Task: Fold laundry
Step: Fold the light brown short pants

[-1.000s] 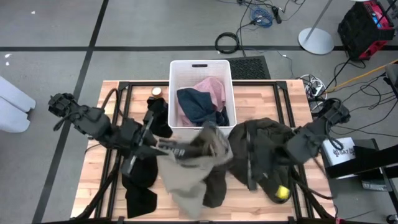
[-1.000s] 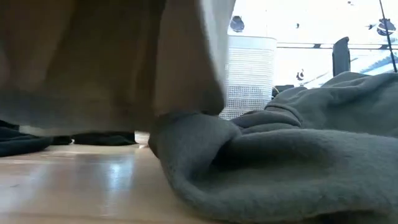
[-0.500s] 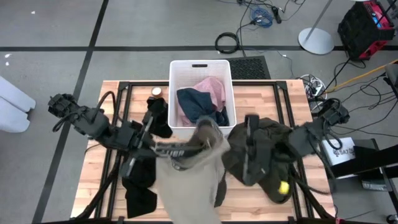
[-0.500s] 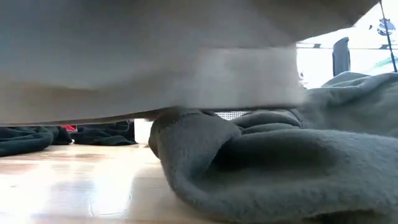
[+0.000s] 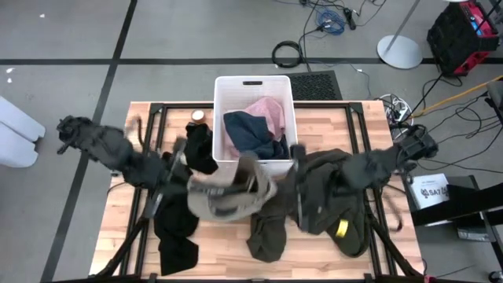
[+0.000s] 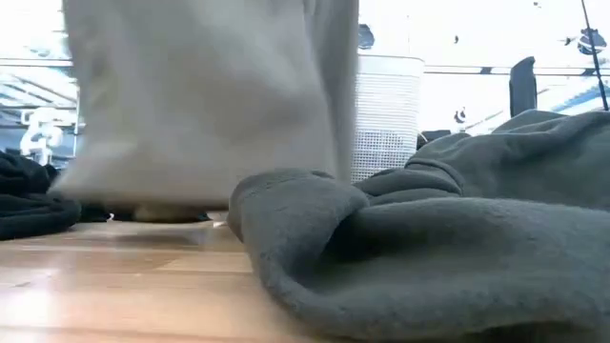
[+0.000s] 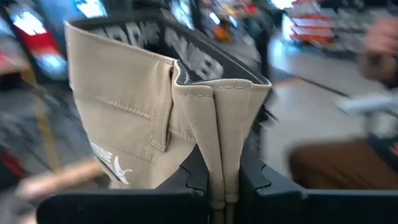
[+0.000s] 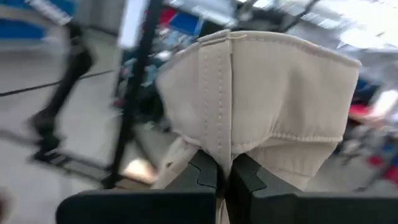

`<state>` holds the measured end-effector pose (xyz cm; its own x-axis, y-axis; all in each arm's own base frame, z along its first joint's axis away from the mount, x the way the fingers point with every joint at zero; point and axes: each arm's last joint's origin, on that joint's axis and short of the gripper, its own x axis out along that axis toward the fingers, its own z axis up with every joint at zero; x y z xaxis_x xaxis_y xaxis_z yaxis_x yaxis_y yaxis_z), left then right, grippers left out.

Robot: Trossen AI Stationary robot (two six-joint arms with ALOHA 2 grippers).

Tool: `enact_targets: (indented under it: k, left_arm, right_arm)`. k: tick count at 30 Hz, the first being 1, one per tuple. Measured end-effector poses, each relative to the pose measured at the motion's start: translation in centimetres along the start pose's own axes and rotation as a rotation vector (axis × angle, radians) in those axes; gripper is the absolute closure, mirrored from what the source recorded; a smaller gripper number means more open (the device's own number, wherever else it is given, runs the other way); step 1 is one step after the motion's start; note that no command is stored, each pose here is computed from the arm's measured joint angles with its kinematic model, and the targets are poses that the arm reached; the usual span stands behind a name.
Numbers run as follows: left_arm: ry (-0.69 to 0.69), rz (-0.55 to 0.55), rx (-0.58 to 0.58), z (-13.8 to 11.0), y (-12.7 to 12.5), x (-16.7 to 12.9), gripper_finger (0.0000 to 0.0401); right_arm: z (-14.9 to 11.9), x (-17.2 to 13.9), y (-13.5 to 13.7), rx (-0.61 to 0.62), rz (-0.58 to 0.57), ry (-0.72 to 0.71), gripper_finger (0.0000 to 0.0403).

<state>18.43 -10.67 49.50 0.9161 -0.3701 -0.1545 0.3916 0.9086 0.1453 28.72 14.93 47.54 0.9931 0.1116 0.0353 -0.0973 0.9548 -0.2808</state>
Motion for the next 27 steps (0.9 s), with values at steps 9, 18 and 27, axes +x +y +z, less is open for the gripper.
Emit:
enact_targets:
  k: [9, 18, 27]
  left_arm:
    - [0.255, -0.173, -0.112, -8.9, -10.0, 6.5, 0.037]
    - [0.364, 0.085, -0.148, -14.6, -13.9, 8.7, 0.037]
    - [0.467, 0.37, -0.37, -17.8, -7.7, 7.9, 0.037]
  right_arm:
    - [-6.9, 4.4, 12.8, 0.165, 0.199, 0.239, 0.0403]
    - [-11.3, 4.9, 15.8, 0.222, -0.109, 0.431, 0.0403]
    - [-16.1, 7.2, 8.6, 0.374, -0.293, 0.739, 0.0403]
